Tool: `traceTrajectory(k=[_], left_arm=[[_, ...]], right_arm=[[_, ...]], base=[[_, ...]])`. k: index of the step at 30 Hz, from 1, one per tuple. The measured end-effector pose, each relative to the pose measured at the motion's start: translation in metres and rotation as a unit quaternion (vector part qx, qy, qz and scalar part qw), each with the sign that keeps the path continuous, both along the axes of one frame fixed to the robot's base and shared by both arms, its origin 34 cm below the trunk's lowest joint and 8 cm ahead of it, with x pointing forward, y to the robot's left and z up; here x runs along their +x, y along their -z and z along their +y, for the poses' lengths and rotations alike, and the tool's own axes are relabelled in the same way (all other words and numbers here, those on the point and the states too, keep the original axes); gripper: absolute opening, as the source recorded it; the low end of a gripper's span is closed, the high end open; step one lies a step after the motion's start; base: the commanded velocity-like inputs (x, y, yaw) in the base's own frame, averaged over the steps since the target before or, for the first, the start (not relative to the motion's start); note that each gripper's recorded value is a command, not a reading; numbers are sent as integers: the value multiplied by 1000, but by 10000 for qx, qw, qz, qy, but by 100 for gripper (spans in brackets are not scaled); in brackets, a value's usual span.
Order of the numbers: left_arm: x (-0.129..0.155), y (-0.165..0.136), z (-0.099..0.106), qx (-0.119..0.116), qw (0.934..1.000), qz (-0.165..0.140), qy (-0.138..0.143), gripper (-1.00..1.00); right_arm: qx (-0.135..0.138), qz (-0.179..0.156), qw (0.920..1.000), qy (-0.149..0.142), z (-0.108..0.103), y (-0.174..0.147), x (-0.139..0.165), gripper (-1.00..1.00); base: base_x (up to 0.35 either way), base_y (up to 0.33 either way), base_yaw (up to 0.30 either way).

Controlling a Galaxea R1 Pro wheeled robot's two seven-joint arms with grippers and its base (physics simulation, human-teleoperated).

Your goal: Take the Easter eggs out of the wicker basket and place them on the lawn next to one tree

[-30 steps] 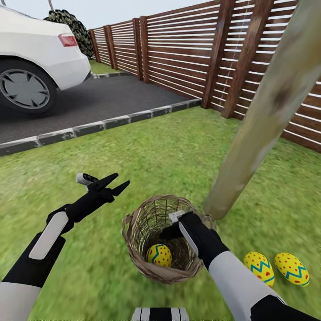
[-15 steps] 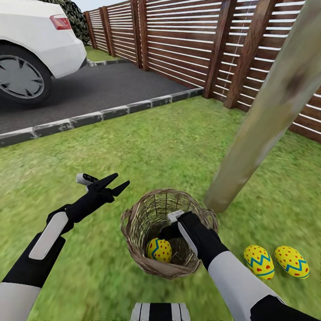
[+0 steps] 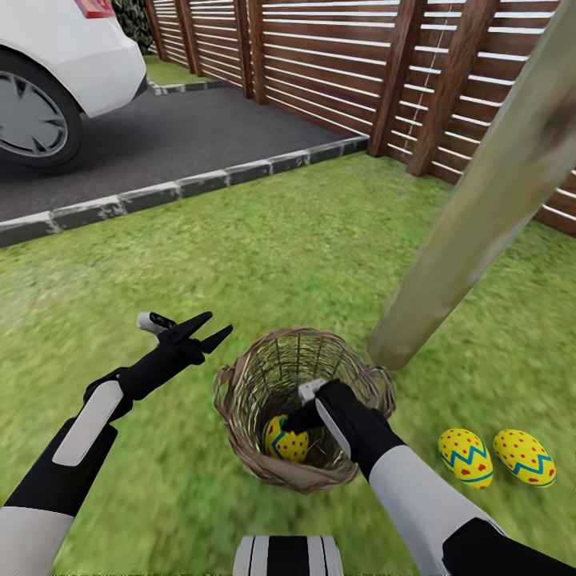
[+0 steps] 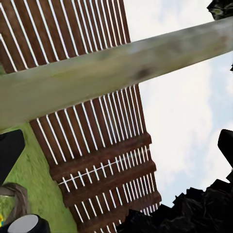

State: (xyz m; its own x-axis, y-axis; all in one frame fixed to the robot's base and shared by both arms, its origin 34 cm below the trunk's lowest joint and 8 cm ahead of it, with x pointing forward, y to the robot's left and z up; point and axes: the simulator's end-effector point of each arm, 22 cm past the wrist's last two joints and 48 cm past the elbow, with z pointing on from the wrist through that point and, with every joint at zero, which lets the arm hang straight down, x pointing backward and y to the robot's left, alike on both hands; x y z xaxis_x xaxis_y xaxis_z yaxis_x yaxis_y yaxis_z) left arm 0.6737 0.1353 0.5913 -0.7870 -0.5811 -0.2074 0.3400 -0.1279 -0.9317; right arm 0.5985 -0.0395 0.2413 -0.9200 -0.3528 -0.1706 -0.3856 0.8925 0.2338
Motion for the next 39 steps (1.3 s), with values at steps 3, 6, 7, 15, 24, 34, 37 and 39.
traceTrajectory(k=[3,6,7,15,24,34,37,39], left_arm=[[1,8,0,-2,10000,65,-4,100],[2,16,0,3,9999,126,-8,100],[3,18,0,3,9999,147,-8,100],[3,23,0,2,9998,189,-9,100],[5,44,1,5,9994,356,-15,100],[11,69,14,19,9981,588,-159,100],[9,80,28,82,9971,701,-277,100],[7,85,36,124,9966,746,-340,100]], right_arm=[[10,35,10000,5,0,7,-2,100],[97,-143,9998,30,3,15,3,100],[112,-175,9998,21,4,17,3,100],[234,-610,9973,-328,26,2,18,100],[210,-488,9981,-322,25,19,11,100],[153,-289,9991,-287,20,41,3,100],[216,-279,9992,-206,22,34,12,100],[246,-378,9987,-230,25,28,21,100]], base=[[0,0,0],[0,0,0],[0,0,0],[0,0,0],[0,0,0],[0,0,0],[0,0,0],[0,0,0]])
